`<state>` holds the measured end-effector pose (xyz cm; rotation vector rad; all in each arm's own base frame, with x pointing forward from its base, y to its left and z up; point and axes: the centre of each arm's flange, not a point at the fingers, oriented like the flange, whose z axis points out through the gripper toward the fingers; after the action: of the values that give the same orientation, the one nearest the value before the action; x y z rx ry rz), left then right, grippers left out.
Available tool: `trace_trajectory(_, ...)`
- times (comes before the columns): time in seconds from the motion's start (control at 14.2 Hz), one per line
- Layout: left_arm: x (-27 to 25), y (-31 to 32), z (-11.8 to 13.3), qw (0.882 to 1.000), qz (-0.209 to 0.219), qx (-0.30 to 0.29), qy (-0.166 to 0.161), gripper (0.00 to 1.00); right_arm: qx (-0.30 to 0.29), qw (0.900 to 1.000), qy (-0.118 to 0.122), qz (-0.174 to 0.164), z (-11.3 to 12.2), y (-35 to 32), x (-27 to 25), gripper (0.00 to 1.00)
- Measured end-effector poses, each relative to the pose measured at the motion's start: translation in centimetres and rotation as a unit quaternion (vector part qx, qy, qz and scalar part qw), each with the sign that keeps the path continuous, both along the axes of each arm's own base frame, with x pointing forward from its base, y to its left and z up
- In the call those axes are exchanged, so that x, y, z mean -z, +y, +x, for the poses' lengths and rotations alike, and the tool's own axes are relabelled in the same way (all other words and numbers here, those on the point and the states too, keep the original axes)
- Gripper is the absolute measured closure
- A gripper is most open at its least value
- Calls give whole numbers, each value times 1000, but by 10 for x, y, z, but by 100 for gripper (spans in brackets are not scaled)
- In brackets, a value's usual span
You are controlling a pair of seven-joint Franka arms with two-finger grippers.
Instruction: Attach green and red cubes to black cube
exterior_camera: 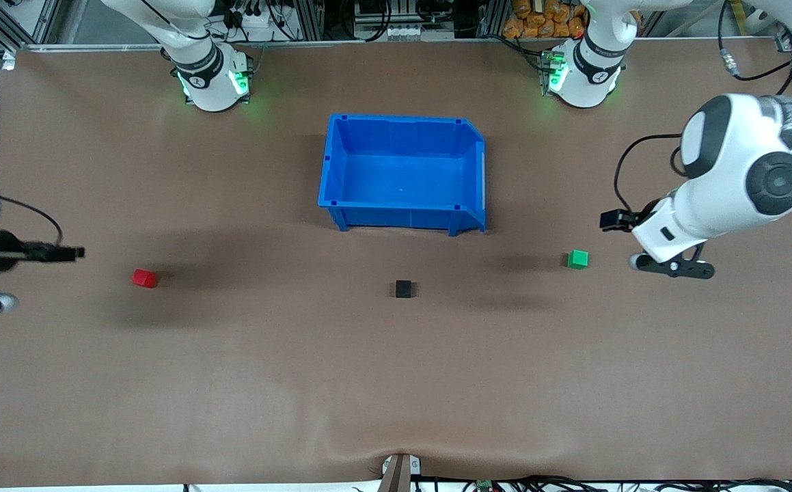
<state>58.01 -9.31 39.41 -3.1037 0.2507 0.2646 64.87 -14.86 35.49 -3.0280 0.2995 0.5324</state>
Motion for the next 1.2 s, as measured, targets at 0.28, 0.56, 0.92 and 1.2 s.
trace_trajectory(0.28,76,5,-13,998,-13,-3,-59,0,54,998,4,-30,21,11,107,0)
trace_trajectory(0.56,173,6,-39,994,-31,-4,-104,0,56,997,24,-38,22,32,159,17)
trace_trajectory(0.92,227,5,-45,992,-41,-7,-117,0,57,997,45,-38,14,30,178,31)
trace_trajectory(1.2,223,5,-41,992,-41,-7,-122,0,59,996,64,-36,3,30,191,55)
